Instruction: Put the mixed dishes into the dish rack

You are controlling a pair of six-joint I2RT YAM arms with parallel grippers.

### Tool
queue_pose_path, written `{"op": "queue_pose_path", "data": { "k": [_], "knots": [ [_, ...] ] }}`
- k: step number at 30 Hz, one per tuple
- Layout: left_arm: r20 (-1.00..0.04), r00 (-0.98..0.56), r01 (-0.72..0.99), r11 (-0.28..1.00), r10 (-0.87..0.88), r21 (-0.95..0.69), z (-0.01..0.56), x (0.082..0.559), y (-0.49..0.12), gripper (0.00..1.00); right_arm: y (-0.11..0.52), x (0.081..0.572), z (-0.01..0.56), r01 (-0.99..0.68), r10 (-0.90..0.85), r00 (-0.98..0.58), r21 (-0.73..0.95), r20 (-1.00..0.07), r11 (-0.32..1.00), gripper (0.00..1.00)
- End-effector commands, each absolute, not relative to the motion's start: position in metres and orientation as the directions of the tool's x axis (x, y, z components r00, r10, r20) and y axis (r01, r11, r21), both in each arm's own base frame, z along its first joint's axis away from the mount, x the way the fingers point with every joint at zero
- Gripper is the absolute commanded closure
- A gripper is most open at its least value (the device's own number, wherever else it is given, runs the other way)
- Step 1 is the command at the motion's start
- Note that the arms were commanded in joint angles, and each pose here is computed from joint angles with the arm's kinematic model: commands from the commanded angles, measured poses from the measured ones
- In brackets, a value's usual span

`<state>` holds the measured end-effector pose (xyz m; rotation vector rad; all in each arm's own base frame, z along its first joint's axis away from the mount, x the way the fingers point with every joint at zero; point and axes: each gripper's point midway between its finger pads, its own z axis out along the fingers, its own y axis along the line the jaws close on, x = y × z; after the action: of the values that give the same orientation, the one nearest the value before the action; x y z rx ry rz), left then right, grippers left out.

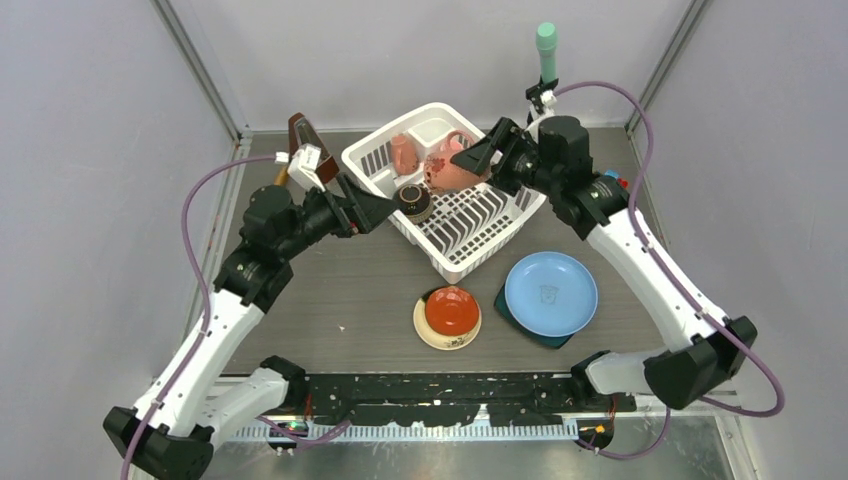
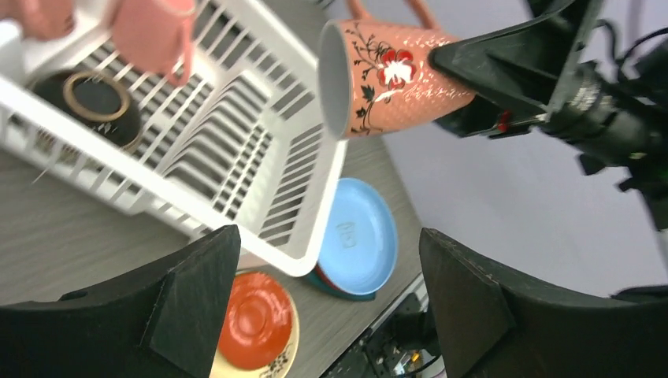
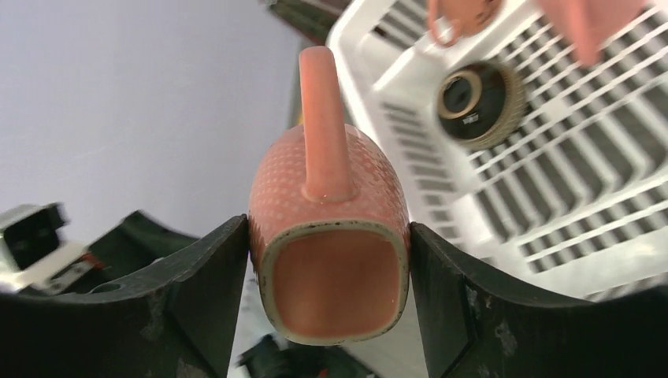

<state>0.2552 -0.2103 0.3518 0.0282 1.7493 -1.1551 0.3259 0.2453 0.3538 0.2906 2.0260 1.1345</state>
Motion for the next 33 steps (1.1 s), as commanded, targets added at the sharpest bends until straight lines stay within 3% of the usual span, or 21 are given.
{"op": "queue_pose_path", "data": {
  "k": [1, 7, 14, 24, 33],
  "knots": [
    [-0.678, -0.622, 0.272, 0.703, -0.393, -0.657, 0.304, 0.271, -0.196, 0.13, 0.230, 0.372, 0.340, -0.218, 0.377, -0.556, 0.568, -0.741, 0.794, 1.00],
    [-0.608, -0.735, 0.230, 0.732, -0.301, -0.641, 0.285, 0.278, -0.207, 0.03, 0.252, 0.404, 0.317, -0.417, -0.014, -0.508, 0.231, -0.861, 0.879, 1.00],
    [-0.610, -0.761, 0.225, 0.791, -0.222, -0.568, 0.268, 0.279, -0.200, 0.00, 0.259, 0.446, 0.264, -0.497, -0.265, -0.489, 0.016, -0.831, 0.867, 1.00],
    [-0.653, -0.733, 0.242, 0.825, -0.190, -0.511, 0.261, 0.272, -0.185, 0.00, 0.253, 0.497, 0.210, -0.445, -0.398, -0.507, -0.163, -0.764, 0.880, 1.00],
    [-0.666, -0.726, 0.251, 0.836, -0.170, -0.487, 0.260, 0.271, -0.181, 0.00, 0.258, 0.518, 0.171, -0.407, -0.385, -0.535, -0.169, -0.752, 0.897, 1.00]
  ]
}}
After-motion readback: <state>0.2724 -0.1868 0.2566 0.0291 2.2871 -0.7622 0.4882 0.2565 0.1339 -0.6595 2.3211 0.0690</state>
